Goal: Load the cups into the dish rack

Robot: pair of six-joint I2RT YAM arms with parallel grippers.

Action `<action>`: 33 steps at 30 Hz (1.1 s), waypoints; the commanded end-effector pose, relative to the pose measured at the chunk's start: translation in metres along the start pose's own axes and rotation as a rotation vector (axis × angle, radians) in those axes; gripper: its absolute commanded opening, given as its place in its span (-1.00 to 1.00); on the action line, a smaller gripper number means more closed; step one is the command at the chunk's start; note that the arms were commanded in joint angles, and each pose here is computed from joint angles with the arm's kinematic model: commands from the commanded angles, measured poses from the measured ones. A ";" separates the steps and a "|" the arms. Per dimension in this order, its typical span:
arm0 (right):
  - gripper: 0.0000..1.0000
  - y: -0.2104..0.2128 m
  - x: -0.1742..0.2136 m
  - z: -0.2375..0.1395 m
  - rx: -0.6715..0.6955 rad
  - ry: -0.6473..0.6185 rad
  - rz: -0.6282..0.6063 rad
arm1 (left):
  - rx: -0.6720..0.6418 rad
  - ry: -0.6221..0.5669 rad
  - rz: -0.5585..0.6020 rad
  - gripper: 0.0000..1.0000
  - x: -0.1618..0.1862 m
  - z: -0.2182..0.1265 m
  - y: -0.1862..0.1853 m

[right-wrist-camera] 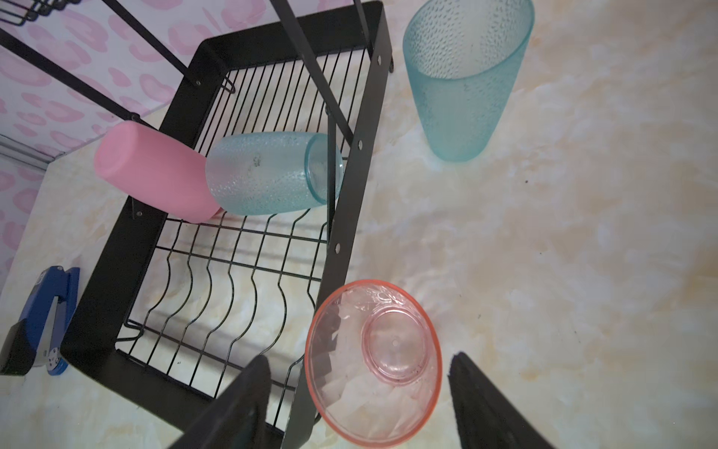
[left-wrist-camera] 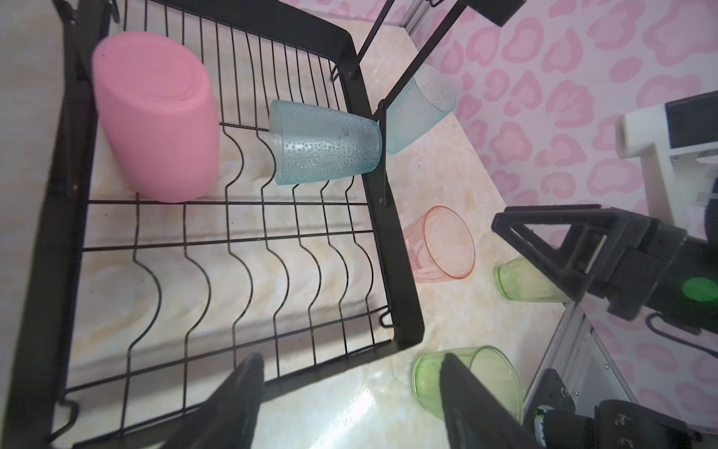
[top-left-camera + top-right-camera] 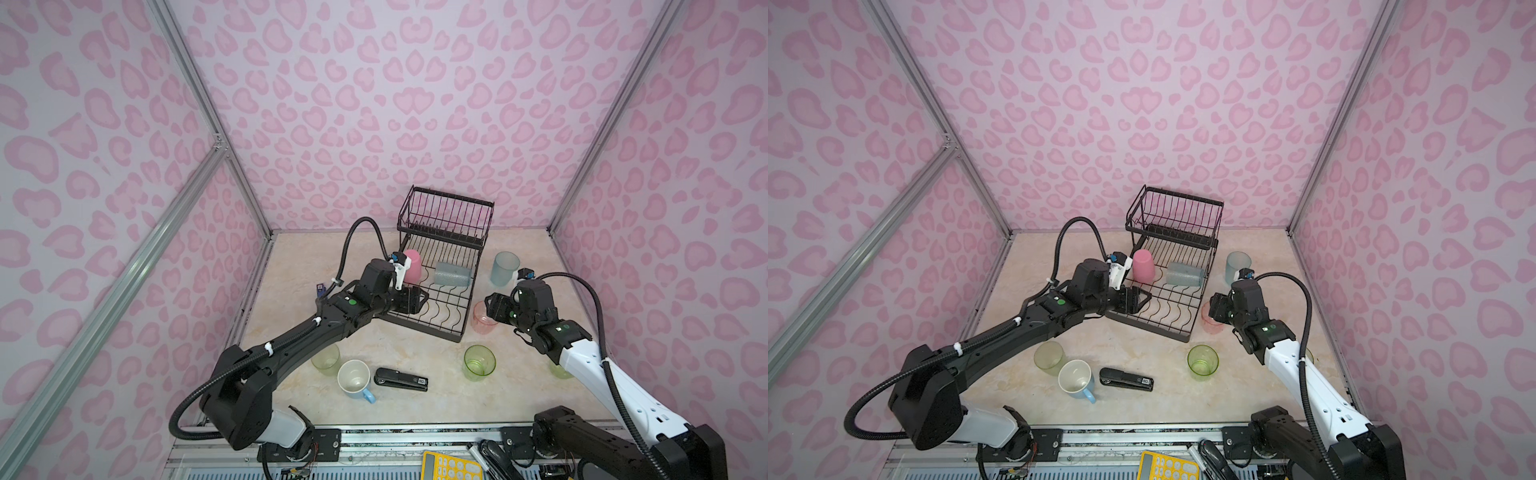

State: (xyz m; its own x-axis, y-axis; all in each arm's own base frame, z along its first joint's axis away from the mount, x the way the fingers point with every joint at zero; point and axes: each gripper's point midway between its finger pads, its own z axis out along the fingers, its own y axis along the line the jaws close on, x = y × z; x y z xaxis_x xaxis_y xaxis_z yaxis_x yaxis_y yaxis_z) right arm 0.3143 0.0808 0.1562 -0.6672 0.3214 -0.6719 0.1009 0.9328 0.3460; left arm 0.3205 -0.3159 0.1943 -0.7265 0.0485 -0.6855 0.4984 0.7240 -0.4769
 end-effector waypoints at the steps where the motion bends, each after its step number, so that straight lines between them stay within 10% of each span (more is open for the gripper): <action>1: 0.44 0.004 0.002 0.004 -0.042 0.000 0.006 | 0.022 -0.117 0.045 0.48 -0.024 0.018 -0.008; 10: 0.44 0.007 -0.005 0.004 -0.085 -0.041 0.007 | 0.075 -0.273 0.038 0.47 -0.036 0.066 -0.002; 33: 0.44 0.010 -0.006 0.002 -0.120 -0.078 -0.004 | 0.025 -0.180 0.040 0.48 -0.030 0.145 0.036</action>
State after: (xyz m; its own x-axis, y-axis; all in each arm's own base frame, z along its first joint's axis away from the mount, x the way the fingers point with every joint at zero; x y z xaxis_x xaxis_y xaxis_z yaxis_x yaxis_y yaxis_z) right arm 0.3185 0.0882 0.1591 -0.6250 0.3401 -0.7027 0.0217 0.9073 0.4199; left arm 0.4266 -0.3892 0.1227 -0.6021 -0.0606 -0.7961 0.5349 0.7097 -0.4586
